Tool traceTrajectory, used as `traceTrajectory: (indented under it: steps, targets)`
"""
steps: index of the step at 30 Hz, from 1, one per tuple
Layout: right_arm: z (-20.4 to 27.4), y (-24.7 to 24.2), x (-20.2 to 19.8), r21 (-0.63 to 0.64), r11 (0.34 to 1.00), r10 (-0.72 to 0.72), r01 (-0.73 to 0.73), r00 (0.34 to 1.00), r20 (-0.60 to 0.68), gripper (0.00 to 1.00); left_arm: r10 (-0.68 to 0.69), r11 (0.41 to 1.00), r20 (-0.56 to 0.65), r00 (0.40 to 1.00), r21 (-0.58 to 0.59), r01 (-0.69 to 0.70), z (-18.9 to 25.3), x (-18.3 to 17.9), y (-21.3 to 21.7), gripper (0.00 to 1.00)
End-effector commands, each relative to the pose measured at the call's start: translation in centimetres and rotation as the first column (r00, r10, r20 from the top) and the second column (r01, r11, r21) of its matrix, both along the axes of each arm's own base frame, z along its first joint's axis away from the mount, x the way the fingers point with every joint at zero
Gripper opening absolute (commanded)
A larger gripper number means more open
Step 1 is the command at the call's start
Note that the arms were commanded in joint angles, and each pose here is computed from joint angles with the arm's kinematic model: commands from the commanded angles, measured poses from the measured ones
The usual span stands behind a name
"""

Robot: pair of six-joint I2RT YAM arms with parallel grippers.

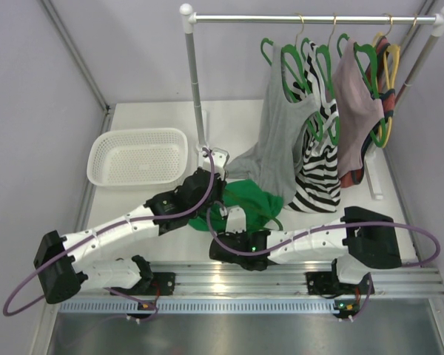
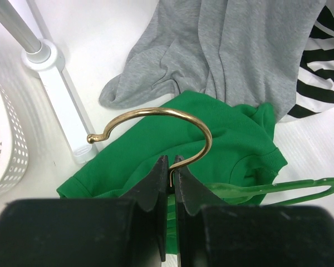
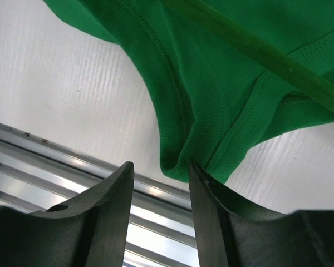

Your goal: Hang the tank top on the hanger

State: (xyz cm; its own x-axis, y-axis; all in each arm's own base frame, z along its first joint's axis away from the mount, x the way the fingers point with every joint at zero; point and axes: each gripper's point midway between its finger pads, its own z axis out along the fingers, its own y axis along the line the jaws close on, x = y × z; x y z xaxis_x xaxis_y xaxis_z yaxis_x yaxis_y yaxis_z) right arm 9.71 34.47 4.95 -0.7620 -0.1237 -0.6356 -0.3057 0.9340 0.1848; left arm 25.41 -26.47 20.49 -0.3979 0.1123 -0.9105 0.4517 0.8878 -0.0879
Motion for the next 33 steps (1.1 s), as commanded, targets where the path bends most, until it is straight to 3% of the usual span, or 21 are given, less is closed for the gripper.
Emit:
traceTrajectory:
  steps: [1,19,33]
  targets:
    - [1.2,0.0,0.3,0.009,0.999,-0.053,0.053,0.998,0.026,0.45,-0.003,0.994,0.057,0.998,-0.106,0.009,3.2,0.1,-0.8,0.00]
    - [0.6,-3.6,2.0,-0.069,0.984,-0.156,0.163,0.983,0.094,0.41,-0.002,0.994,0.054,0.999,-0.107,0.008,3.2,-0.2,-0.2,0.00]
    - [1.9,-4.2,2.3,-0.143,0.975,-0.141,0.167,0.974,0.177,0.39,-0.010,0.995,0.043,0.999,-0.103,0.014,2.7,-0.2,-0.6,0.00]
